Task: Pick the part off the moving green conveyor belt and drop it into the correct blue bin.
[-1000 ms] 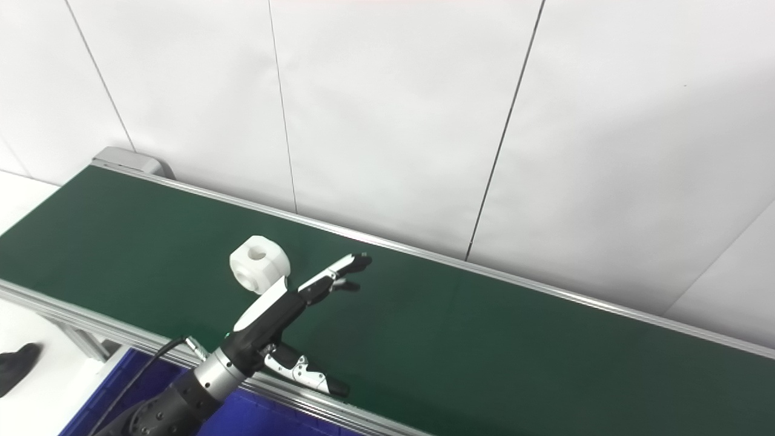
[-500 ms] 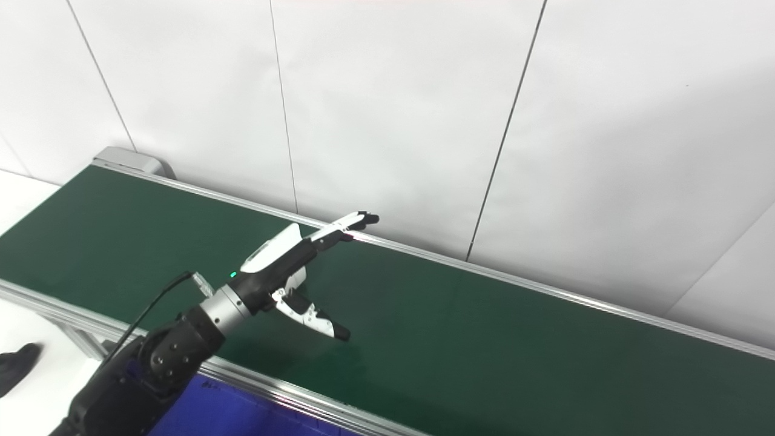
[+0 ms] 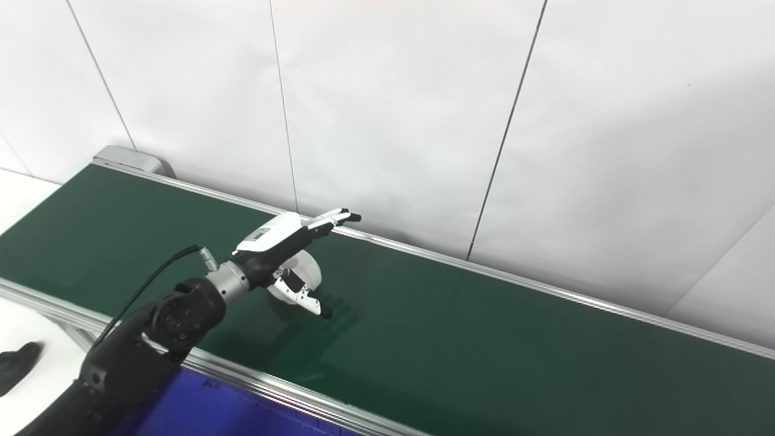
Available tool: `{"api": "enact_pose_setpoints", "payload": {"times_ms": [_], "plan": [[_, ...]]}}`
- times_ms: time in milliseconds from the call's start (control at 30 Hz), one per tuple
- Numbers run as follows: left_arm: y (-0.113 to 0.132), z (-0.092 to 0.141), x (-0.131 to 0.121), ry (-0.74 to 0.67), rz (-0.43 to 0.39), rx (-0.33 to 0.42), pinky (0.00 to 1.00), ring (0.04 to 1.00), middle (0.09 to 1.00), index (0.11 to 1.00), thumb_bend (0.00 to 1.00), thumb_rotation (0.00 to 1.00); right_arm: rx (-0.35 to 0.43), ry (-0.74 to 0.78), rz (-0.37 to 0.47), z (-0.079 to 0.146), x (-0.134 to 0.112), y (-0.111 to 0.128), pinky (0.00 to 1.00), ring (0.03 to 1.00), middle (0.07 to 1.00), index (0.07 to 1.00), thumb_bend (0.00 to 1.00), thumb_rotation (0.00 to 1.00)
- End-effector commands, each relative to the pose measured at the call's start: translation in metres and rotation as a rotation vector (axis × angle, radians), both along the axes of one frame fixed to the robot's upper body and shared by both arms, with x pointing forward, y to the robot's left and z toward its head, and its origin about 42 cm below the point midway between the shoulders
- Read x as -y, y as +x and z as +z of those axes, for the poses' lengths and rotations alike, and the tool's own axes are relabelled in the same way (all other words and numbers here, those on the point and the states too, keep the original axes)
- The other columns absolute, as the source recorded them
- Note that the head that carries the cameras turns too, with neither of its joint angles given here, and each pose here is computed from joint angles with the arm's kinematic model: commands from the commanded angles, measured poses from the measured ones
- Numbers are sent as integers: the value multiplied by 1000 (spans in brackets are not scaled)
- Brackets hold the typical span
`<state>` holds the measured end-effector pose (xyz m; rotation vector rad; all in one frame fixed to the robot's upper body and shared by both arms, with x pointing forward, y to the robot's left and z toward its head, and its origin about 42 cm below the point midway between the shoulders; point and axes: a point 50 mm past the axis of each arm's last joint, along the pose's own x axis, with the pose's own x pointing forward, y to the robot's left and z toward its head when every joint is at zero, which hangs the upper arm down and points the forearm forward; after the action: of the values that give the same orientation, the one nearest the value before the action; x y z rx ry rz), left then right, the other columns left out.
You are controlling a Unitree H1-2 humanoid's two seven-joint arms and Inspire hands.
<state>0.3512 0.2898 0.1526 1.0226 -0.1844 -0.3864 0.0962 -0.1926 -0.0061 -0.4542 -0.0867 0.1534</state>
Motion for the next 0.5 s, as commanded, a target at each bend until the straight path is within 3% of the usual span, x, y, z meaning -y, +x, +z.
{"api": "enact_pose_setpoints", "payload": {"times_ms": [0,267,467], "plan": [[13,22,-6,42,-6,87,891,908,976,929,911,46,54,53,11,8,-4,4,799,847,863,911,868,516],[21,19,-11,196,3,93,995,972,977,923,953,38,54,53,9,8,-5,4,780,837,861,908,872,523],[22,7,-17,283,13,48,1000,997,981,907,939,23,52,61,3,9,-6,3,783,842,863,911,874,525]]}}
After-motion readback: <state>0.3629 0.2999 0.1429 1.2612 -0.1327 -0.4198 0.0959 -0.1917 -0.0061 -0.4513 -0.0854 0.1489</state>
